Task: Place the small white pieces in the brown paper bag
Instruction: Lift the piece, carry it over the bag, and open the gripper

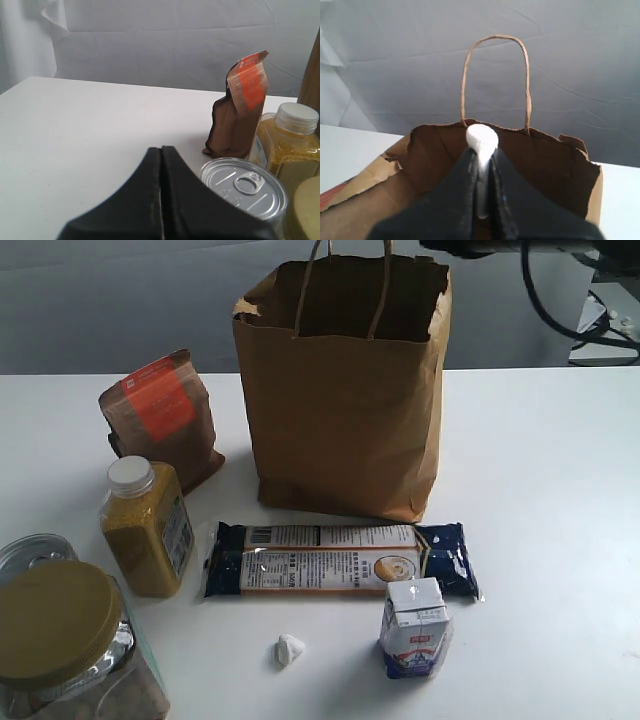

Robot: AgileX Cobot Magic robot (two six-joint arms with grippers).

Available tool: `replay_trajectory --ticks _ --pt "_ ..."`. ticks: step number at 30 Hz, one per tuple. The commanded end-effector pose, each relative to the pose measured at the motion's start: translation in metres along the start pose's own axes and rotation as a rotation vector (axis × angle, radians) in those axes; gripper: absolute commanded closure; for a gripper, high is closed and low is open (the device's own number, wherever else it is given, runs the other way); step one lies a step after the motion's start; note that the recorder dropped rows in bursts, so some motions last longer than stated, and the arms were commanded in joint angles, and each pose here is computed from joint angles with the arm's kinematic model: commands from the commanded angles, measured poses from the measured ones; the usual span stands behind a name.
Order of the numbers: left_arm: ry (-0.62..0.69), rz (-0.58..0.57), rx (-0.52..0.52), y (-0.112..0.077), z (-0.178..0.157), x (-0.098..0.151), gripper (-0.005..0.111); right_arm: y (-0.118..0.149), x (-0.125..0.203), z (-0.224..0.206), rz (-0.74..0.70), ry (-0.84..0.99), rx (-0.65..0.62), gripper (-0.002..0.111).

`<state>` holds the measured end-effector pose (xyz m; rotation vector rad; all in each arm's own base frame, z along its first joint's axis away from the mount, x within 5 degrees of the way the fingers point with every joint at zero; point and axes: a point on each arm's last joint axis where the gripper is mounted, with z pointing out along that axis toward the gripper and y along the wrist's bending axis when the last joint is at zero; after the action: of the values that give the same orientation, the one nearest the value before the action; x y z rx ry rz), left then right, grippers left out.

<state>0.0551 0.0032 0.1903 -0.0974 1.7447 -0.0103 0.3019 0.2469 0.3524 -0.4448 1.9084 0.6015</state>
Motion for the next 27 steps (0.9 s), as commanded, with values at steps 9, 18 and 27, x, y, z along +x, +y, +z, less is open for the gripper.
replay_trajectory --ticks 9,18,27 --pt "-0.002 -0.012 0.008 0.0 0.0 0.001 0.107 0.0 0.004 0.009 0.036 0.045 0.004 0.061" --pt "-0.002 -0.012 0.008 0.0 0.0 0.001 0.107 0.001 -0.013 -0.021 -0.039 0.038 0.025 0.102" --pt "-0.002 -0.012 0.008 0.0 0.0 0.001 0.107 -0.027 0.001 -0.076 -0.179 0.215 0.321 0.108"
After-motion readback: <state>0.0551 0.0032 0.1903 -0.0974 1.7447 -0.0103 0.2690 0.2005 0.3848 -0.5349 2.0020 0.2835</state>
